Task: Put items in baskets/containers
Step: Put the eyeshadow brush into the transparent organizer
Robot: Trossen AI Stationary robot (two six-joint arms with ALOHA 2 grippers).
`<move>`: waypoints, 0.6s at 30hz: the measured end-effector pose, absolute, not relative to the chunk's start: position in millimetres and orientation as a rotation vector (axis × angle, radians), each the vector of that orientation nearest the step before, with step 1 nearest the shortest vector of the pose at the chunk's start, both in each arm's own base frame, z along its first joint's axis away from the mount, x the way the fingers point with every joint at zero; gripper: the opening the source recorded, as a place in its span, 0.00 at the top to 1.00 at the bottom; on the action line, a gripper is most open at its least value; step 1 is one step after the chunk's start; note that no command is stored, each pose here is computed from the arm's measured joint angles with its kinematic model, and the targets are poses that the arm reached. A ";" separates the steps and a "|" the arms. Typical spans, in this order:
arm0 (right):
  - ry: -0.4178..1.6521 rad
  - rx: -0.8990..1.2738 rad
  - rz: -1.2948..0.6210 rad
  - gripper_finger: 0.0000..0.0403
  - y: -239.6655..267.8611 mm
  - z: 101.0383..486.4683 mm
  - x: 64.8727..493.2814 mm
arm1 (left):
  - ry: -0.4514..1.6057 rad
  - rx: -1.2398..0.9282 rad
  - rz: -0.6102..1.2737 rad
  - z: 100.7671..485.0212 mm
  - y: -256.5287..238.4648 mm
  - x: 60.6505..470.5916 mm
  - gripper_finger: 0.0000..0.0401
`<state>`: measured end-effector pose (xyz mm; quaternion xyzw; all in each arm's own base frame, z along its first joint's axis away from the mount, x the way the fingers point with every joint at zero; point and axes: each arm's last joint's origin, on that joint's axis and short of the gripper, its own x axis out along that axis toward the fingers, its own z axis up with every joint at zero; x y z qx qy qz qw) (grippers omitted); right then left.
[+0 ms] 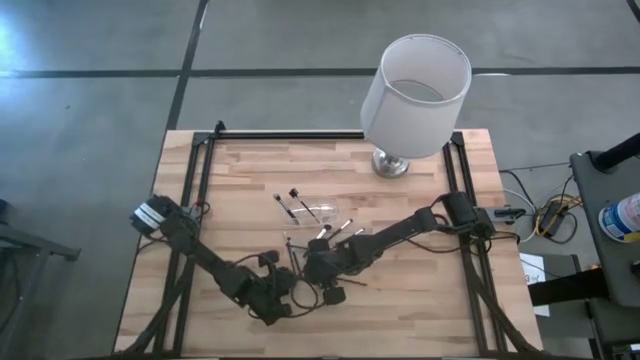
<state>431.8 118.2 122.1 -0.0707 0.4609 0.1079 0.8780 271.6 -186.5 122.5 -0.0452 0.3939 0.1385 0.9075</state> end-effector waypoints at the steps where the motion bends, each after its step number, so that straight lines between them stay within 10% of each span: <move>1: 0.961 -0.152 0.229 0.71 117.0 121.7 432.1 | 0.818 -0.091 0.281 122.5 -186.0 272.0 0.99; 18: 1.023 -0.092 0.269 0.82 116.0 105.5 431.5 | 0.783 -0.140 0.279 120.3 -180.0 276.6 0.99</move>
